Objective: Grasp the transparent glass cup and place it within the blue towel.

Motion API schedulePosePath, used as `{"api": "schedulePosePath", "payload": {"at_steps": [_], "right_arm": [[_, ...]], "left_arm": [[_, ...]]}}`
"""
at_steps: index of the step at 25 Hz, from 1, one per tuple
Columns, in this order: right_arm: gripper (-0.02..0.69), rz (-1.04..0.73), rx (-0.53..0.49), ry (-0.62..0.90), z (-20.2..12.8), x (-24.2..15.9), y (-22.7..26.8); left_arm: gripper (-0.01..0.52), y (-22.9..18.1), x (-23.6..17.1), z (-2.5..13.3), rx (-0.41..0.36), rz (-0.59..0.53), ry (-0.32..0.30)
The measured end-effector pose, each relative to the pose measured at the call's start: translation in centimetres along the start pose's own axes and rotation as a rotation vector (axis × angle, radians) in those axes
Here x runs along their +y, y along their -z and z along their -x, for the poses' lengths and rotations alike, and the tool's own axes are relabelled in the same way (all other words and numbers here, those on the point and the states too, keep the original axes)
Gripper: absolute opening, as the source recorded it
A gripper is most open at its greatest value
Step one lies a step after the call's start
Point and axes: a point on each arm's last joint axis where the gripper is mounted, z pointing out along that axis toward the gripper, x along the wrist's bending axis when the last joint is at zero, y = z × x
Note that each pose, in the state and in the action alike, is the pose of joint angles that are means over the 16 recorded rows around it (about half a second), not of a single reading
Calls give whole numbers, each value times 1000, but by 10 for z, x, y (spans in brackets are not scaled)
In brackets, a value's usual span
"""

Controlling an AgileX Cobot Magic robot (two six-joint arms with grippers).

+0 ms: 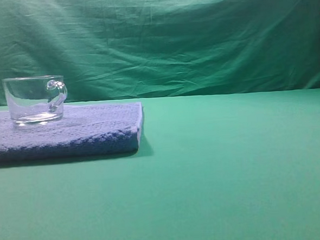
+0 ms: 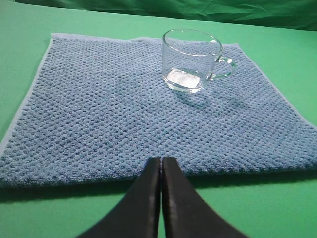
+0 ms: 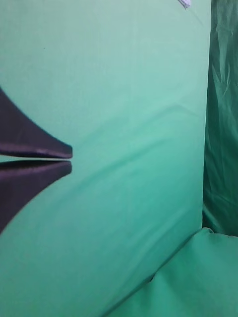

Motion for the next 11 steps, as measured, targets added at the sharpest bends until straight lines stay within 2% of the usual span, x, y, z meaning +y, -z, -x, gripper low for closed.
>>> {"api": "schedulePosePath", "payload": {"at_steps": [11], "right_arm": [[0, 0, 0, 0, 0, 0, 0]], "left_arm": [[0, 0, 0, 0, 0, 0, 0]]}}
